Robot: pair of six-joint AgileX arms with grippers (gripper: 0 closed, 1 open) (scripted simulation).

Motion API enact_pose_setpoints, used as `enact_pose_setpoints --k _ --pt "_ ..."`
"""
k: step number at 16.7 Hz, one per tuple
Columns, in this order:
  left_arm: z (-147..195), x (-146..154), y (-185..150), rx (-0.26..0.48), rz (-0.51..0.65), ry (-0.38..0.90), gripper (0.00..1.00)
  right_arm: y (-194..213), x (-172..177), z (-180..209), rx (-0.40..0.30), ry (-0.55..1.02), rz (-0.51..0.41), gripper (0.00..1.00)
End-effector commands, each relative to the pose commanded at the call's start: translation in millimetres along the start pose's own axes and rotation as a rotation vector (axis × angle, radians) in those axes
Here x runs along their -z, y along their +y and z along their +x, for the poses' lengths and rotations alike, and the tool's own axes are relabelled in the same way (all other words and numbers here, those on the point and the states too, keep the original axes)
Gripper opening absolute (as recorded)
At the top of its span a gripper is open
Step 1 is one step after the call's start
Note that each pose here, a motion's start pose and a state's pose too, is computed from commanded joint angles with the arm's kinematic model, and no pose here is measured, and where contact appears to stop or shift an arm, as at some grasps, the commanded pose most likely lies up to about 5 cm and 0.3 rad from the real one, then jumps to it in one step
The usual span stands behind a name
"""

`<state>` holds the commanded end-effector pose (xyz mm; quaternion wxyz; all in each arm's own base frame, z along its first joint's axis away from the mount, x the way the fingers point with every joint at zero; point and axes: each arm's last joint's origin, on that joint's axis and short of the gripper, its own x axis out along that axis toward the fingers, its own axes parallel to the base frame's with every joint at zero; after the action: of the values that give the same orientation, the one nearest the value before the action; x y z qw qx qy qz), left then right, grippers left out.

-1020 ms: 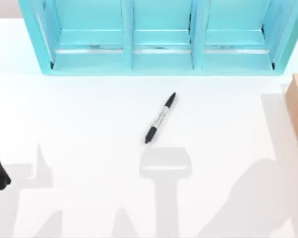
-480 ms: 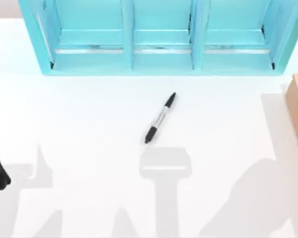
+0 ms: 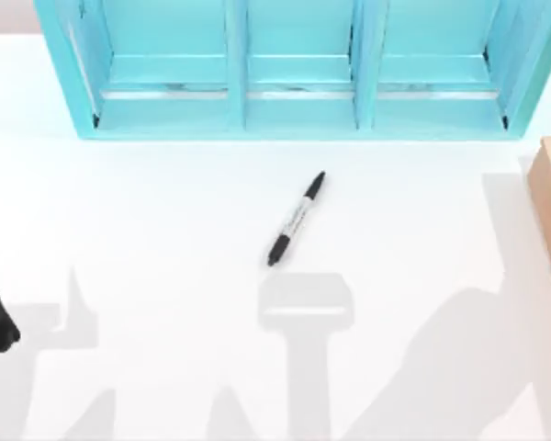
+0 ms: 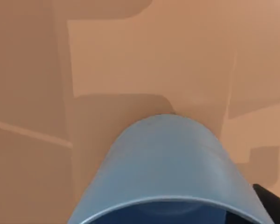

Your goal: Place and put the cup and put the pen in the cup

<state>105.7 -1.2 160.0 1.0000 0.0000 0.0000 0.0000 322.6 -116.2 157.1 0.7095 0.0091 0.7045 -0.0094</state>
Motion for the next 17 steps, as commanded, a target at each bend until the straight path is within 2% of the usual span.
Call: enact_pose_setpoints --k 5,10,12,17 --pt "0 0 0 0.0 0.0 0.0 1.0 61 -14 -59 -0.003 0.016 0.002 0.0" --pt "0 0 0 0.0 0.0 0.0 1.0 129 1 -126 0.0 0.014 -0.006 0.0" --pt "0 0 0 0.0 0.0 0.0 1.0 141 7 -139 -0.001 0.004 -0.007 0.0" --pt "0 0 0 0.0 0.0 0.0 1.0 141 6 -137 -0.004 0.009 -0.001 0.0"
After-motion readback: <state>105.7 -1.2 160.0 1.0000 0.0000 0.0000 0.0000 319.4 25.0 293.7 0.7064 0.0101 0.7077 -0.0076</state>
